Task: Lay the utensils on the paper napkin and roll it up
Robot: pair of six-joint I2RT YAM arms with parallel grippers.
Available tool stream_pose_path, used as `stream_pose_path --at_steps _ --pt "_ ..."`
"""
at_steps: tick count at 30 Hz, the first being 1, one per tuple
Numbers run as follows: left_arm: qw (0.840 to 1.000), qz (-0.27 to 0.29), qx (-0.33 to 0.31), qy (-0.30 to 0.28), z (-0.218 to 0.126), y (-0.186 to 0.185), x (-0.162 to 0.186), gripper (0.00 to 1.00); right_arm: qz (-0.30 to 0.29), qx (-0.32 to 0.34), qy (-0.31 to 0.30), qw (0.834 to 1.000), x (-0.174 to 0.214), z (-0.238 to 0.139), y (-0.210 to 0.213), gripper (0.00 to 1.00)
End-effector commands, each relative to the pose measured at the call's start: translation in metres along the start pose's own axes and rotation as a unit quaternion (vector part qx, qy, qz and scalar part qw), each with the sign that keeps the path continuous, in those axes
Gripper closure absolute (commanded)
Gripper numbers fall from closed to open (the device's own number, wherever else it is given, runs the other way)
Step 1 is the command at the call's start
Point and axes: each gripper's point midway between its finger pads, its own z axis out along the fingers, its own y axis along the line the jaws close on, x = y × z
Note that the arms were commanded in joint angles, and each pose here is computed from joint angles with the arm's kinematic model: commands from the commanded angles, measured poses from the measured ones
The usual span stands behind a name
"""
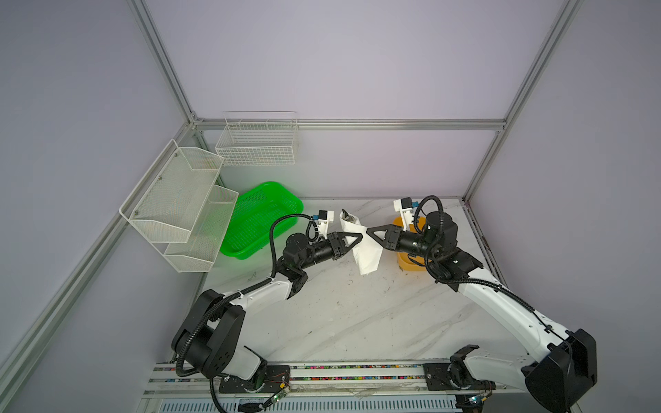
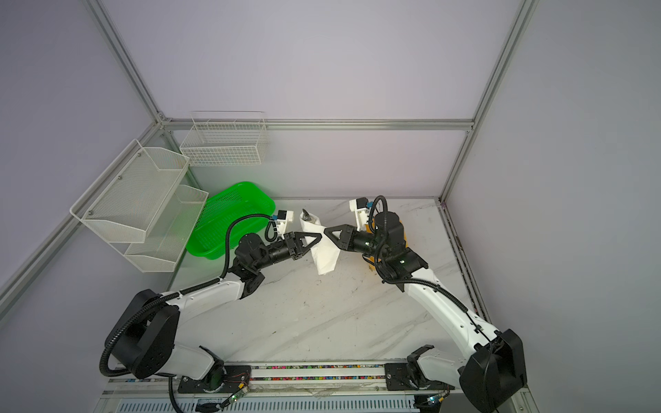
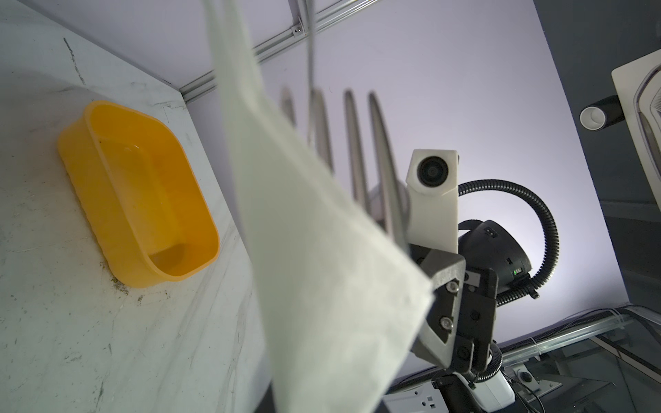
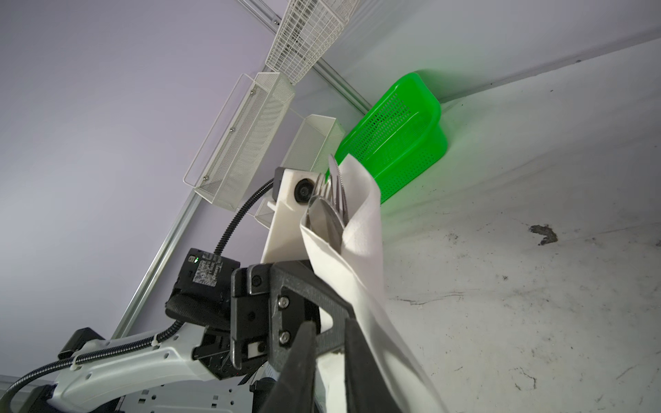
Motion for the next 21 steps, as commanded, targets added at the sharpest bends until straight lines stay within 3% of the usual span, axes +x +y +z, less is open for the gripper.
stream_pose_path --at_steps 1,6,14,21 --pt "0.997 0.051 0.064 -0.014 -0.002 -0.053 -0.015 0.83 -0.002 0.013 -0.011 1.000 -0.007 0.005 -0.004 0.84" --pt "0.996 0.052 0.070 -0.013 -0.002 -0.057 -0.014 0.83 0.020 0.060 -0.009 0.998 -0.001 0.008 -0.029 0.85" --pt "0.996 0.046 0.068 -0.016 -0.002 -0.054 -0.015 0.83 0.006 0.042 -0.016 0.999 -0.002 -0.010 -0.007 0.82" --pt "0.997 0.045 0.066 -0.023 -0.001 -0.053 -0.018 0.83 -0.009 0.006 0.027 1.000 0.023 -0.029 0.012 0.81"
